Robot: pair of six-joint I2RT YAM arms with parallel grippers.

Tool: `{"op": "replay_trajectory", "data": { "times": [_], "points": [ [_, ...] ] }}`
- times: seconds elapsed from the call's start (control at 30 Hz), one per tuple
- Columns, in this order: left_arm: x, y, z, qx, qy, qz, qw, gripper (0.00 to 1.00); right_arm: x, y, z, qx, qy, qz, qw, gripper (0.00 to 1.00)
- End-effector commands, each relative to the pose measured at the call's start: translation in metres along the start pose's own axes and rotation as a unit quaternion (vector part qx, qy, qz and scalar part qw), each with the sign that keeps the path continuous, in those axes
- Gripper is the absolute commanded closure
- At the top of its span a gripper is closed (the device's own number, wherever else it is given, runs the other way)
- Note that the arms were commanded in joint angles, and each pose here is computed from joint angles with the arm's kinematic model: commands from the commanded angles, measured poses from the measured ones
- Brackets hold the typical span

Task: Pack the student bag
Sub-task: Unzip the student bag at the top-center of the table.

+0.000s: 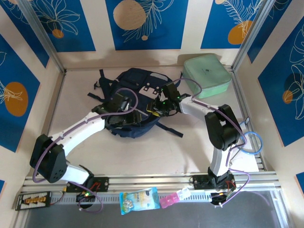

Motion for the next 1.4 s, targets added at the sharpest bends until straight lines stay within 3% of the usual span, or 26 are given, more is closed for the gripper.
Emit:
{"op": "replay_trajectory", "data": {
  "times": [0.0,0.27,0.4,0.83,1.07,1.37],
  "points": [
    [0.003,0.002,-0.001,0.003,-0.009,-0.006,1.000,0.36,0.002,0.004,0.014,0.003,-0.029,0.028,0.999,0.63],
    [0.001,0.014,-0.005,0.016,-0.019,-0.004,1.000,0.36,-0.003,-0.004,0.014,0.050,-0.090,0.027,0.994,0.90],
    [0.001,0.020,-0.008,0.031,-0.026,-0.004,0.999,0.38,-0.021,-0.011,0.024,0.055,-0.123,0.014,0.991,0.97],
    [0.007,0.005,-0.025,0.055,-0.040,-0.037,0.997,0.63,-0.048,-0.014,0.041,0.068,-0.169,0.020,0.983,0.99],
    [0.001,-0.002,-0.032,0.072,-0.043,-0.050,0.995,0.62,-0.048,-0.013,0.041,0.066,-0.169,0.022,0.983,0.98],
    [0.017,-0.001,-0.038,0.085,-0.066,-0.010,0.994,0.60,-0.047,-0.012,0.039,0.068,-0.165,0.022,0.984,0.98]
  ]
}}
Point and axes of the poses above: each hand's point on the last joint's axis, 136 mm out from that joint toward the fingers, its own x axis out along the fingers, its own z axis along the line the jaws close on, y = z × x, the point moved 7 cm from there along -x, back along the fingers, and after that the axes turned 6 degrees about x, right-handed, at the moved point
